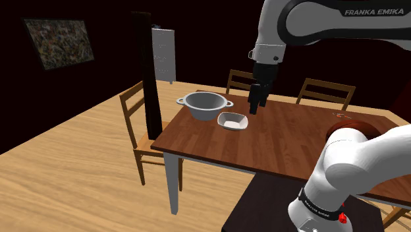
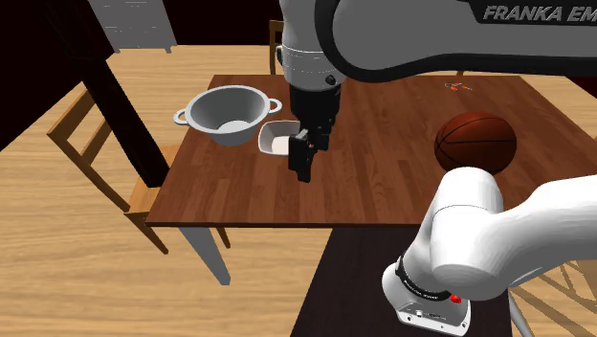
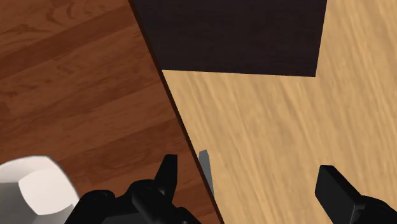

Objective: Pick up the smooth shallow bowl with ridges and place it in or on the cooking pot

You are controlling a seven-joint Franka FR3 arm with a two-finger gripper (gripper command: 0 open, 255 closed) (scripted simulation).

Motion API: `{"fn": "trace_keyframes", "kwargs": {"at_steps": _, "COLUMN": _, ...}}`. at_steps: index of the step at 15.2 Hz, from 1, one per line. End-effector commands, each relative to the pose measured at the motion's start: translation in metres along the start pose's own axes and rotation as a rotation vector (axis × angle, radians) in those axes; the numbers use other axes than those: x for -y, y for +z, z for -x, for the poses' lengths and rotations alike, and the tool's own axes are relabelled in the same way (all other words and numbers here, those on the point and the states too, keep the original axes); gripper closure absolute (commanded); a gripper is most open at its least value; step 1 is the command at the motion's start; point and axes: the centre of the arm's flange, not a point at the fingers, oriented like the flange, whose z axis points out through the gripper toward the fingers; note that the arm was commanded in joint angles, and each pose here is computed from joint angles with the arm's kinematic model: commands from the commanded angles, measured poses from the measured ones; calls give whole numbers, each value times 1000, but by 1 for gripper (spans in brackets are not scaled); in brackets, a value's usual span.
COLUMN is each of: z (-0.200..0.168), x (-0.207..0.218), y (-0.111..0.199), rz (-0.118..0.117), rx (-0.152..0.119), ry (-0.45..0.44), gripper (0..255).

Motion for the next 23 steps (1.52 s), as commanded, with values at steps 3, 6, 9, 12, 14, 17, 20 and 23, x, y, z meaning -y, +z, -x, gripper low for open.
{"fn": "trace_keyframes", "kwargs": {"at_steps": 3, "z": -8, "x": -12, "y": 19, "rz": 23, "rx": -9, "ry": -20, "gripper": 0}}
{"fn": "trace_keyframes", "kwargs": {"at_steps": 6, "z": -22, "x": -31, "y": 46, "rz": 59, "rx": -22, "ry": -51, "gripper": 0}}
{"fn": "trace_keyframes", "kwargs": {"at_steps": 9, "z": -36, "x": -50, "y": 73, "rz": 94, "rx": -35, "ry": -81, "gripper": 0}}
{"fn": "trace_keyframes", "kwargs": {"at_steps": 12, "z": -51, "x": -70, "y": 99, "rz": 129, "rx": -48, "ry": -111, "gripper": 0}}
{"fn": "trace_keyframes", "kwargs": {"at_steps": 14, "z": -61, "x": -84, "y": 116, "rz": 152, "rx": -57, "ry": -132, "gripper": 0}}
{"fn": "trace_keyframes", "kwargs": {"at_steps": 17, "z": -78, "x": -104, "y": 140, "rz": 187, "rx": -70, "ry": -162, "gripper": 0}}
{"fn": "trace_keyframes", "kwargs": {"at_steps": 20, "z": -96, "x": -125, "y": 163, "rz": 222, "rx": -84, "ry": -192, "gripper": 0}}
{"fn": "trace_keyframes", "kwargs": {"at_steps": 23, "z": -114, "x": -146, "y": 186, "rz": 258, "rx": -97, "ry": -223, "gripper": 0}}
